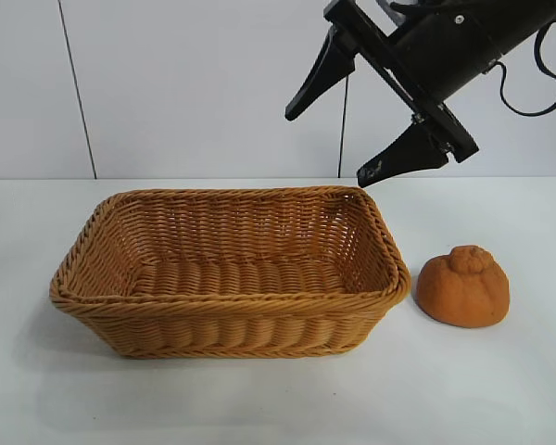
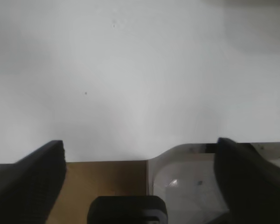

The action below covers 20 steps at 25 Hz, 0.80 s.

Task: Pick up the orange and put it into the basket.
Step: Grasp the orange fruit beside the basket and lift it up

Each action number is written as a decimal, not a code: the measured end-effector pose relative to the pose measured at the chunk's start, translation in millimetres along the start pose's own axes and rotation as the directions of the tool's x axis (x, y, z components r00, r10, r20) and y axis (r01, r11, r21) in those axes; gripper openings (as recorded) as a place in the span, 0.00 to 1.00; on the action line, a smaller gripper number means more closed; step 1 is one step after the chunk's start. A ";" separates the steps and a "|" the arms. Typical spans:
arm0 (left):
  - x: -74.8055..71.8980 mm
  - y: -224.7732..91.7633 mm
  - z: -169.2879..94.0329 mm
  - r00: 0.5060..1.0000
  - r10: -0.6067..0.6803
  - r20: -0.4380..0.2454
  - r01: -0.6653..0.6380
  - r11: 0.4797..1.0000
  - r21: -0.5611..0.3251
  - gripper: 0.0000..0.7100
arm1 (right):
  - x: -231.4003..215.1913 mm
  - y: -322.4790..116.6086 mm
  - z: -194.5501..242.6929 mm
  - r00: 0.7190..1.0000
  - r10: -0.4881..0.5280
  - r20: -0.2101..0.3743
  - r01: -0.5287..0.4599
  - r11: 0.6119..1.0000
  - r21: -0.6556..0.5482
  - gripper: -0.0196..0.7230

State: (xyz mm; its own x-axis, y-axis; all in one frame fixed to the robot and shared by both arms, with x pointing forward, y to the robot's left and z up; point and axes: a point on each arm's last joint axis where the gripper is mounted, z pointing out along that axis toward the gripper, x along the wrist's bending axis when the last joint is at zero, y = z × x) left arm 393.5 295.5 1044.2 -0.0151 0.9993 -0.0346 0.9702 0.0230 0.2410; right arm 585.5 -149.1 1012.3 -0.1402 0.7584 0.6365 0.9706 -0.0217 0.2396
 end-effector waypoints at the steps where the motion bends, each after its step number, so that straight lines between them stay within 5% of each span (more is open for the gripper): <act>1: 0.6 -12.4 -0.9 1.000 0.000 0.001 0.000 1.000 -0.028 0.87 | 0.0 -0.1 0.0 1.000 0.000 0.000 0.000 1.000 0.001 0.86; 8: 3.4 -77.6 -11.3 1.000 0.001 0.014 0.003 0.959 -0.285 0.87 | 0.0 -0.2 0.0 1.000 0.000 -0.001 0.000 1.000 0.002 0.86; 15: 4.3 -116.2 -35.4 0.999 0.014 0.030 0.005 0.825 -0.565 0.87 | -0.1 -1.4 -1.6 0.999 -0.031 0.018 0.030 0.999 0.032 0.86; 20: 5.0 -141.2 -44.9 0.999 0.024 0.037 0.009 0.716 -0.698 0.87 | 0.1 2.1 -11.3 0.989 -0.089 0.117 0.079 0.993 0.085 0.86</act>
State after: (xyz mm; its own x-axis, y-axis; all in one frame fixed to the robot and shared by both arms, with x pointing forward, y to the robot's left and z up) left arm 245.5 298.7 1053.6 0.0171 0.9978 -0.0647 0.5261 0.0460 0.8492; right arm 585.3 -156.5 1021.1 -0.2022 0.8281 0.5227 0.9696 0.0942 0.2259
